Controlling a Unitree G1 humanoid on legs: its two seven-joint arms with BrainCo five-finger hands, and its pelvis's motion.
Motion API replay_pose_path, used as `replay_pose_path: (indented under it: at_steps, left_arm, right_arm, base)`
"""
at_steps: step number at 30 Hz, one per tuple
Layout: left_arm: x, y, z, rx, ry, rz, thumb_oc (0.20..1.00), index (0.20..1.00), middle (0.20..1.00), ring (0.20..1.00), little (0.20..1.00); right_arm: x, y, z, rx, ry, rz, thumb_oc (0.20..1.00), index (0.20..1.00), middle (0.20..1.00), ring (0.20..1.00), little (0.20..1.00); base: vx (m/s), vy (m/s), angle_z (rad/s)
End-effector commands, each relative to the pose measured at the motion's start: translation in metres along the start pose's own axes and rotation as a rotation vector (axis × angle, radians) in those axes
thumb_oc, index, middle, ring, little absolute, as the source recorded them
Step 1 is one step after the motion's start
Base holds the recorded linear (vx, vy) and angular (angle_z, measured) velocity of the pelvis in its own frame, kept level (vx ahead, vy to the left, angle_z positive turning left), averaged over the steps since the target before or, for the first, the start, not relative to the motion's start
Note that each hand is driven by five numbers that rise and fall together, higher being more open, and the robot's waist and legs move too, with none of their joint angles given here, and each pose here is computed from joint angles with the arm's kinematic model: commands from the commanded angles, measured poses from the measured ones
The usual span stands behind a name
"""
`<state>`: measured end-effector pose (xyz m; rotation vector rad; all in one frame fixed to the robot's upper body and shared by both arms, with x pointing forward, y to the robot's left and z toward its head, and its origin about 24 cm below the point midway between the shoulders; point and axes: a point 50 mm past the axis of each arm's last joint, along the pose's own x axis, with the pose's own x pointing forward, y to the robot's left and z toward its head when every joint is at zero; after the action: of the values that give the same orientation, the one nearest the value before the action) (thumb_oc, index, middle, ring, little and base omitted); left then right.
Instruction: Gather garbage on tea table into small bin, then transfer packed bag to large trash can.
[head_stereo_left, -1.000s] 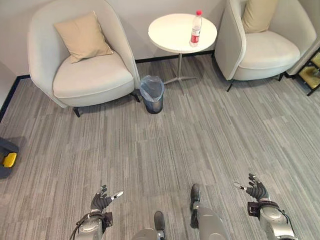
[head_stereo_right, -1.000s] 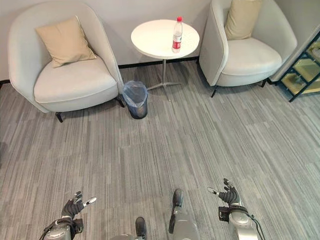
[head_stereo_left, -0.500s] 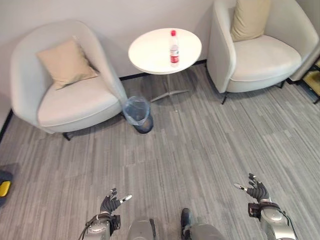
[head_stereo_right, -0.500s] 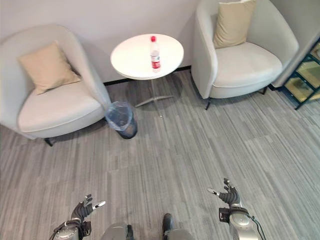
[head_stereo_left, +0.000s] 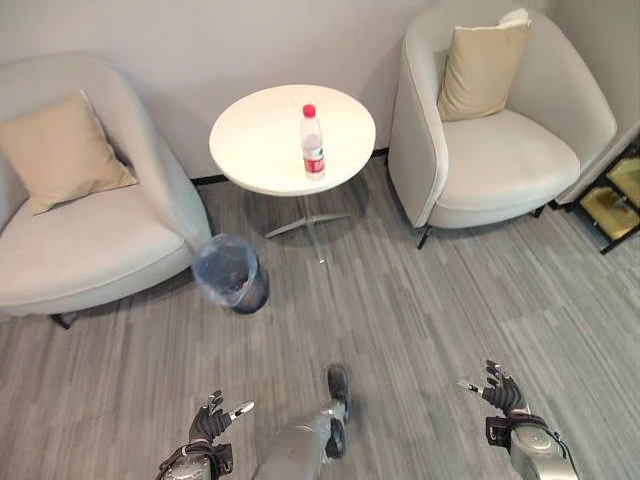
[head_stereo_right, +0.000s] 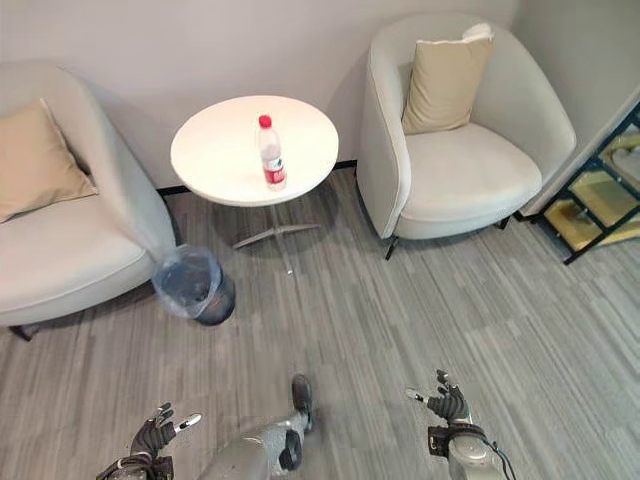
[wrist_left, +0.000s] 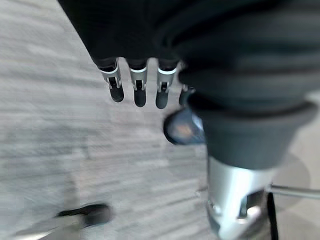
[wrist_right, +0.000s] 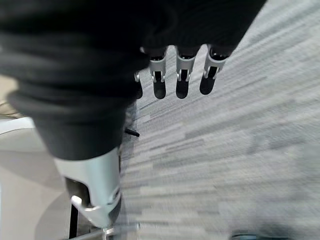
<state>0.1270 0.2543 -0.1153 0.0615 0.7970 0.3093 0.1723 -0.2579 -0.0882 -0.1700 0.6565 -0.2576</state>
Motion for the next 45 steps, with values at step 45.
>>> replay_pose_path:
  at_steps: [45]
  left_arm:
    - [0.011, 0.012, 0.036, 0.149, -0.14, -0.008, 1.0, 1.0, 1.0, 1.0, 1.0]
  right_arm:
    - [-0.029, 0.042, 0.152, -0.602, -0.753, 0.269, 1.0, 1.0, 1.0, 1.0, 1.0]
  base:
    - [0.17, 0.056, 0.35]
